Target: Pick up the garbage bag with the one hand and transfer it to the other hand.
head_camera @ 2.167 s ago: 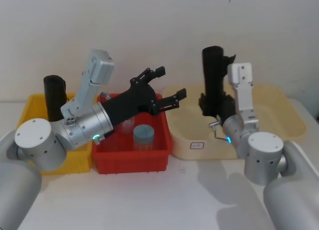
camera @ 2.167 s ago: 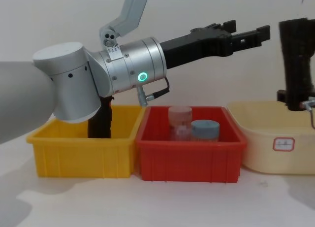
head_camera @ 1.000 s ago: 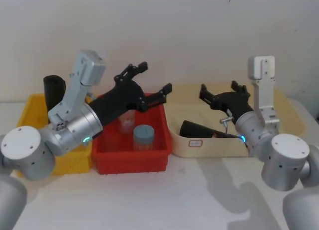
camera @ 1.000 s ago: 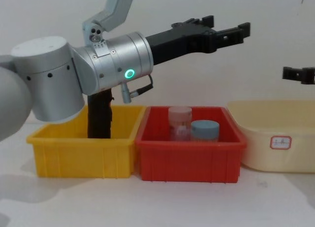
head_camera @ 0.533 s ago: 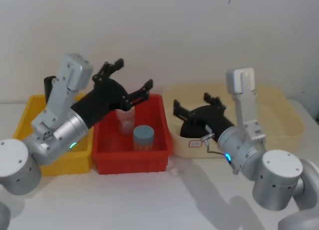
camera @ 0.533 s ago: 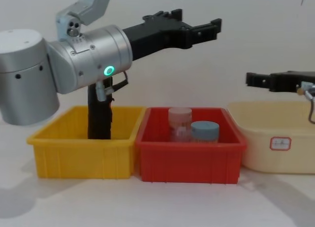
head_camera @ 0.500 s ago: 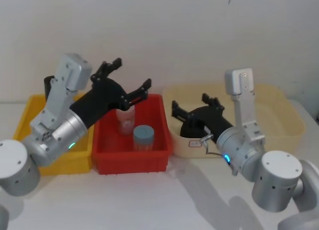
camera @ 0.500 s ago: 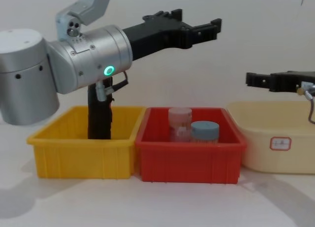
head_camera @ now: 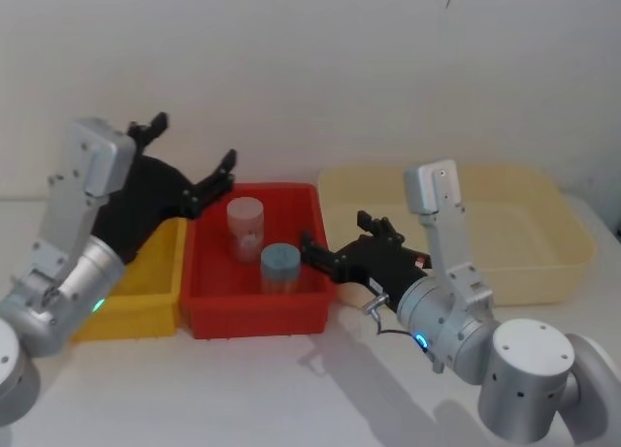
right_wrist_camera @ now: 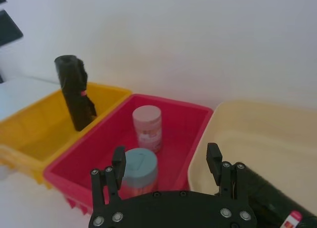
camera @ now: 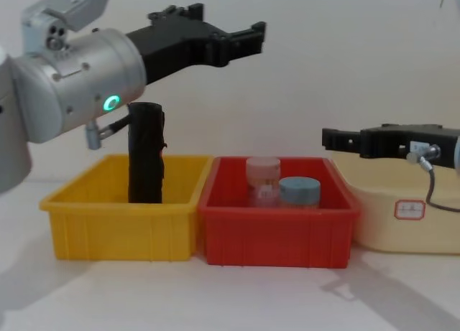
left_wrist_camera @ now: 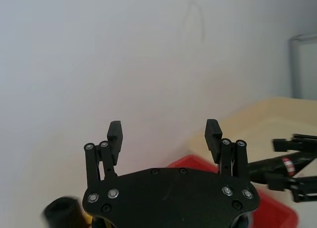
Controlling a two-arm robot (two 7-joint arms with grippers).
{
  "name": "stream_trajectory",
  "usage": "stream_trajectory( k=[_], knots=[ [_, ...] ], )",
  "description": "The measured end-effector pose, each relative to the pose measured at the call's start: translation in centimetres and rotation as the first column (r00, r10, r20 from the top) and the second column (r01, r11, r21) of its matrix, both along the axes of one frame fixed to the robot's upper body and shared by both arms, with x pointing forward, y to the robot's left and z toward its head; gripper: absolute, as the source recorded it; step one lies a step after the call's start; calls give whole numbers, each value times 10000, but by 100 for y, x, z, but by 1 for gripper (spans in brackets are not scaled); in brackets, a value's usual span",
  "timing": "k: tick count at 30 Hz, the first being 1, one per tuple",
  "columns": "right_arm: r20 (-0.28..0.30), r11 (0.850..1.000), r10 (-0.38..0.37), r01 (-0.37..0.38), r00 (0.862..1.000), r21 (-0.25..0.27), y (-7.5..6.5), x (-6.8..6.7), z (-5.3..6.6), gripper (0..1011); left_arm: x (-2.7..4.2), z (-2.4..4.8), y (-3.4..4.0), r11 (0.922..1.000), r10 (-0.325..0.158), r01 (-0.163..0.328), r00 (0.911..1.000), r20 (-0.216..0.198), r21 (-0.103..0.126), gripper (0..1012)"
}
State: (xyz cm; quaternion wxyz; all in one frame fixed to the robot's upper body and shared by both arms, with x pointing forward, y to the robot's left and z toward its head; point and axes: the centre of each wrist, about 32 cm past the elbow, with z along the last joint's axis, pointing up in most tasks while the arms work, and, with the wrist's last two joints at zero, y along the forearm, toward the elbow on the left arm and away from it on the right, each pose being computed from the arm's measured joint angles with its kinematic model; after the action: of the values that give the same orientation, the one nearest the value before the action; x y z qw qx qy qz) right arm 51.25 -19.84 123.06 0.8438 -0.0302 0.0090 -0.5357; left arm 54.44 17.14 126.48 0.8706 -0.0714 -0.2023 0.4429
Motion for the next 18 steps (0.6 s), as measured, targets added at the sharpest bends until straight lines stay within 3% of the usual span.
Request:
stream_trajectory(
  k=[1, 6, 10, 14, 16, 18],
  knots=[
    [-19, 10000, 38, -38, 10000, -7, 9, -7, -4, 1004, 0, 0, 0, 10000, 0, 0, 10000, 0, 0, 1001],
    [-116, 9998, 205, -205, 9997, -59, 48, -32, -23, 1004, -150, -20, 87, 9962, 865, -865, 9962, 74, -39, 1001],
    [-158, 9995, 289, -291, 9995, -133, 70, -39, -32, 1004, -259, -36, 155, 9886, 1506, -1505, 9885, 114, -88, 1001],
    [-164, 9988, 363, -368, 9992, -316, 96, -36, -43, 1004, -363, -52, 222, 9770, 2131, -2129, 9769, 151, -135, 1001],
    [-119, 9978, 389, -395, 9992, -533, 115, -22, -53, 1004, -440, -66, 272, 9647, 2631, -2629, 9646, 170, -169, 1001],
    [-85, 9969, 402, -406, 9992, -671, 128, -13, -63, 1004, -484, -74, 301, 9579, 2868, -2864, 9578, 175, -191, 1002]
  ],
)
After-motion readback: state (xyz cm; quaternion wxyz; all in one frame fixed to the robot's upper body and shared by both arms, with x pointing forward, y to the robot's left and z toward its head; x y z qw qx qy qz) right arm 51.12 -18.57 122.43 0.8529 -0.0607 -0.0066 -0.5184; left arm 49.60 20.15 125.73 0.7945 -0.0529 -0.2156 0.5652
